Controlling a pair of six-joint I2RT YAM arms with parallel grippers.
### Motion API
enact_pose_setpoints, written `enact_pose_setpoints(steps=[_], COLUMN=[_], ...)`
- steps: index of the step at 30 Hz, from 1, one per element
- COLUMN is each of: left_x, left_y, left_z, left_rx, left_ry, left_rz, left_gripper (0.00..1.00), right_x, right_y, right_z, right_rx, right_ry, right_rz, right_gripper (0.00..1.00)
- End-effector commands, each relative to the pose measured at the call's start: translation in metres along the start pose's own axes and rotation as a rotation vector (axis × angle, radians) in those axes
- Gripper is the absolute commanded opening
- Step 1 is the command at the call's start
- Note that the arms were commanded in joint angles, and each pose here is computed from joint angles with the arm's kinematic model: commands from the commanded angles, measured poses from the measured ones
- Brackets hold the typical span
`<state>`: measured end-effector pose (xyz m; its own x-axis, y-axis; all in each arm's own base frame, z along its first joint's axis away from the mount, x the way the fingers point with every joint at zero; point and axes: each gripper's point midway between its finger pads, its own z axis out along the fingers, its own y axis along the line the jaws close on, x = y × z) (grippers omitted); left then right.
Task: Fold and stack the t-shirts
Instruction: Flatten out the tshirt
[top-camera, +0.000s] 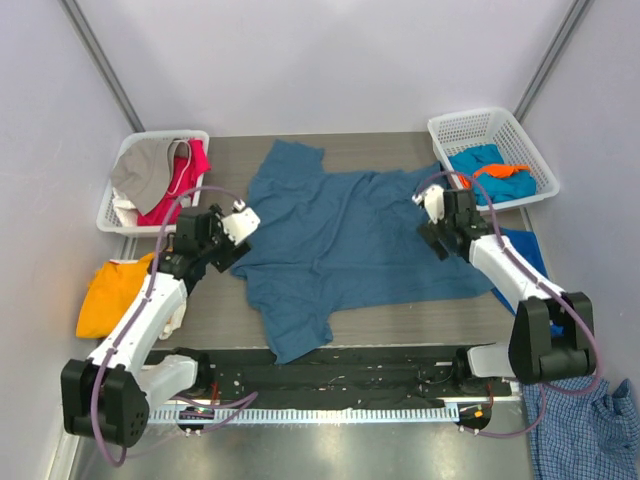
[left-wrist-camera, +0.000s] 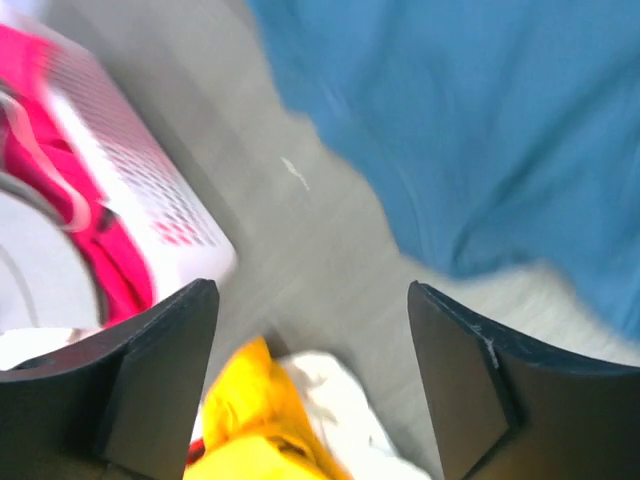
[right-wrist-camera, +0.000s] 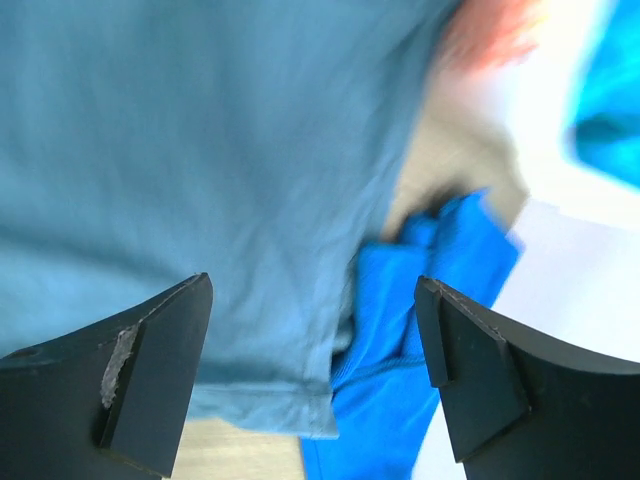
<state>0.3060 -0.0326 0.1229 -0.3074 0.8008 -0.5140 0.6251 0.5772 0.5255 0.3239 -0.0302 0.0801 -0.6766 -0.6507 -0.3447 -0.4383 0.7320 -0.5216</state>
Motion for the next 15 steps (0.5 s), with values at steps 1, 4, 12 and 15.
enact_pose_setpoints(steps=[1, 4, 12, 15], left_x=[-0.055, -0.072, -0.114, -0.12], left_y=[0.024, 0.033, 0.058, 0.063], left_z=[-0.017, -0.016, 0.037, 0.07], left_rx=[-0.038, -0.043, 0.004, 0.026], left_ry=[-0.192, -0.242, -0.285, -0.249], left_rz=[-0.242, -0.324, -0.433, -0.443], left_gripper=[0.86, 0.91, 0.95, 0.95], right_x=[-0.086, -0.108, -0.128, -0.135], right_y=[-0.047, -0.07, -0.097, -0.096], right_z=[-0.062, -0.086, -0.075, -0.064], right_rx=[0.056, 0.109, 0.215, 0.203], right_ry=[-0.36, -0.47, -0.512, -0.511], right_rz=[0.29, 0.363, 0.452, 0.473], right_gripper=[0.91, 0.92, 0.93, 0.93])
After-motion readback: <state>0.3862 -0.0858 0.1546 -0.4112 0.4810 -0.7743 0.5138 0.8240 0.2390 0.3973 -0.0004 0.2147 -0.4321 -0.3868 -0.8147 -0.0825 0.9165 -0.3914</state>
